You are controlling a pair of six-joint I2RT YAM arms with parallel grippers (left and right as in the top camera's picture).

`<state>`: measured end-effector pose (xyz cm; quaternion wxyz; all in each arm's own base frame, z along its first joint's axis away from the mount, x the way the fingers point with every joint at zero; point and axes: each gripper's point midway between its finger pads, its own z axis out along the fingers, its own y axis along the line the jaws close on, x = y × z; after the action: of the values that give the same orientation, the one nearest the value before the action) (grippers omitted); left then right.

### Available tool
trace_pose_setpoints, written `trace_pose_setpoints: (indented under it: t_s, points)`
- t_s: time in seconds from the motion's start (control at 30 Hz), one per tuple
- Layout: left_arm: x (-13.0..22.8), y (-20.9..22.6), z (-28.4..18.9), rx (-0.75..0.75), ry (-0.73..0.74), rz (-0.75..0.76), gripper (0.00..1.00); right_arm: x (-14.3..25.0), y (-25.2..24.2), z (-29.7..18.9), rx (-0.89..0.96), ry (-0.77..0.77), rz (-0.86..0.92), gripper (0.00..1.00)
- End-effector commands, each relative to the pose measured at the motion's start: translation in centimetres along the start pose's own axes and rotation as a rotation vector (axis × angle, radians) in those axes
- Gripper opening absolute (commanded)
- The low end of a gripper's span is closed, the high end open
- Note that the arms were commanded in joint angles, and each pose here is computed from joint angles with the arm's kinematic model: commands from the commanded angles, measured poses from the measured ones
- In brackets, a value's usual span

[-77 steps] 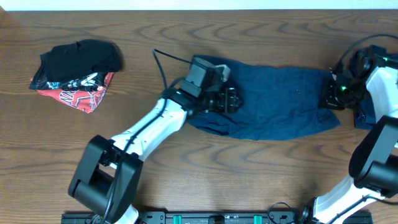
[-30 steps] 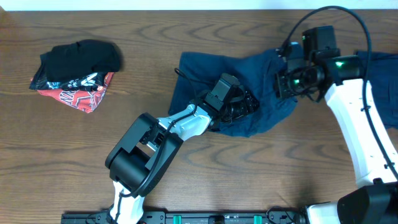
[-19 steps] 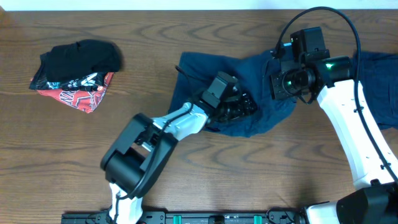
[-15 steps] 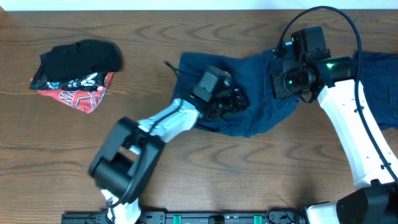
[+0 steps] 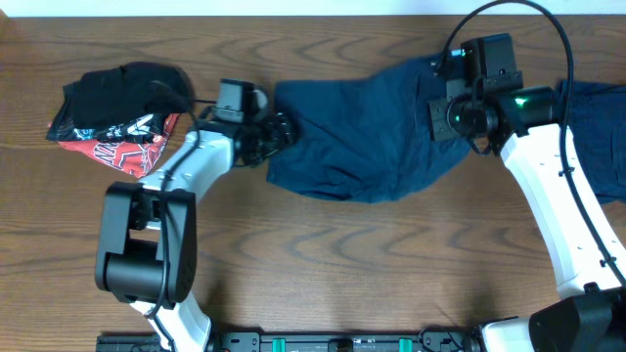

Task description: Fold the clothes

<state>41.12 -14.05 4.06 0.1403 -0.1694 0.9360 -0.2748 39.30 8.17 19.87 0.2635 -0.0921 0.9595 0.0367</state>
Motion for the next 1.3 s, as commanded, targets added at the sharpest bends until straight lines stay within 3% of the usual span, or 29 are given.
trace_pose_setpoints:
  t_s: [0.0,0.3,0.43,0.6,0.73,0.77,1.1,1.27]
  points:
    - [0.5,1.8,0.4,-0.057,0.004,0.033,0.75,-2.4,-0.7,-1.0,0.042,-0.084,-0.003,0.01]
    - [1.6,3.3,1.8,-0.096,0.042,0.026,0.74,-4.6,1.1,-1.2,0.008,-0.177,0.014,0.01]
    - [2.6,3.7,2.9,-0.112,0.077,0.029,0.69,-5.0,2.2,-0.6,-0.011,-0.184,0.016,0.01]
    - [3.8,2.8,3.6,-0.108,0.101,0.074,0.51,-4.5,2.4,1.3,-0.014,-0.144,0.064,0.01]
    - [4.8,2.6,3.8,-0.117,0.128,0.083,0.13,-4.4,2.2,2.1,-0.001,-0.129,0.065,0.01]
    - [5.0,2.7,3.7,-0.122,0.137,0.079,0.07,-4.4,2.1,2.1,0.007,-0.130,0.066,0.01]
    - [10.4,5.7,1.8,-0.254,0.357,-0.025,0.06,-5.2,-1.9,1.6,0.154,-0.164,0.087,0.01]
    - [12.9,5.8,1.2,-0.300,0.439,-0.024,0.06,-6.5,0.2,1.3,0.024,-0.207,0.082,0.01]
